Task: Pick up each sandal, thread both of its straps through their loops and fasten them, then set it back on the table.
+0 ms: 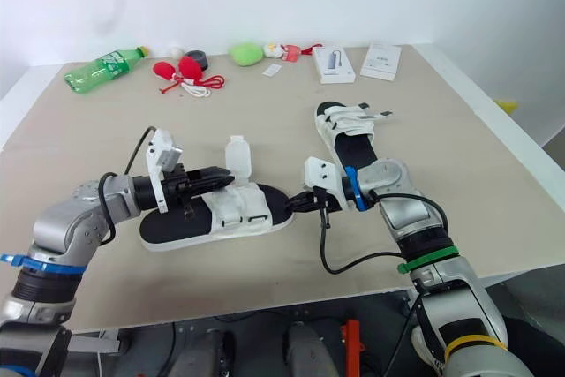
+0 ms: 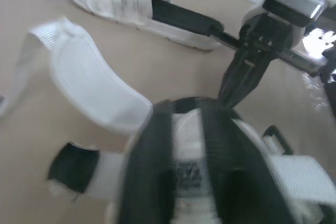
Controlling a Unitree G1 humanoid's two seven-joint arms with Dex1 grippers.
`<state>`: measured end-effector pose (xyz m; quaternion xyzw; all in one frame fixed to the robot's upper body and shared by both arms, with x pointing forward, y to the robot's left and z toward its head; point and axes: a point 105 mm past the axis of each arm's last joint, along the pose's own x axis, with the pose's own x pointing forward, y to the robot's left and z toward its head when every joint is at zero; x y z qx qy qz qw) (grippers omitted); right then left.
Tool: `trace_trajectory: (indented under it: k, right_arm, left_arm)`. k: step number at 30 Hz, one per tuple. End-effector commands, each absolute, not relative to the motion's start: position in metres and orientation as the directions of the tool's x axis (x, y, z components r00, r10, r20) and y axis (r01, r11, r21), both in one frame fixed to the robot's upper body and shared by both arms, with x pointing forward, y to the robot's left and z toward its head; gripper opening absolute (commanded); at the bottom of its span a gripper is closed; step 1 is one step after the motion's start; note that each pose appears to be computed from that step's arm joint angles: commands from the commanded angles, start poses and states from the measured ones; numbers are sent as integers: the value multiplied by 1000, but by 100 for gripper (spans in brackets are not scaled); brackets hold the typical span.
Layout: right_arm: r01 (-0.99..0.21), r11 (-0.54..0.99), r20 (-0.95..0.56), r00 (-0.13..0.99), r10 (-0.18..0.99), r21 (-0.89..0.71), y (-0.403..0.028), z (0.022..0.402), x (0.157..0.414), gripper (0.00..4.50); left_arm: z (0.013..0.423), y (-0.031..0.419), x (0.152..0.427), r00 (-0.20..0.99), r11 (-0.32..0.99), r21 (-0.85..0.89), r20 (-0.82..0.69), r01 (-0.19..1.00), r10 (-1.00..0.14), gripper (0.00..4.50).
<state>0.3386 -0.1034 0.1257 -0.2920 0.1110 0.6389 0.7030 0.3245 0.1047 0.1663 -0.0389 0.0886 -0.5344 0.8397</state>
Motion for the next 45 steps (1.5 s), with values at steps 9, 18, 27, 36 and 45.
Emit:
trace_trajectory:
  k: [9,18,27,36,45]
  right_arm:
    - [-963,21,-546,171,820,-270,-106,124,339,0]
    - [-963,20,-546,171,820,-270,-106,124,338,0]
    - [-962,18,-547,170,820,-271,-107,123,337,0]
    - [-961,24,-546,178,819,-276,-107,124,337,0]
    - [-961,23,-546,176,819,-276,-106,124,338,0]
  left_arm:
    - [152,118,332,376,421,-284,-202,862,-905,2]
    - [139,136,359,515,567,-175,-270,805,-814,2]
    - [171,138,384,600,612,-221,-128,759,-790,2]
    - [188,132,362,447,433,-505,-101,747,-889,166]
    - [176,134,364,450,395,-702,-118,593,-885,446]
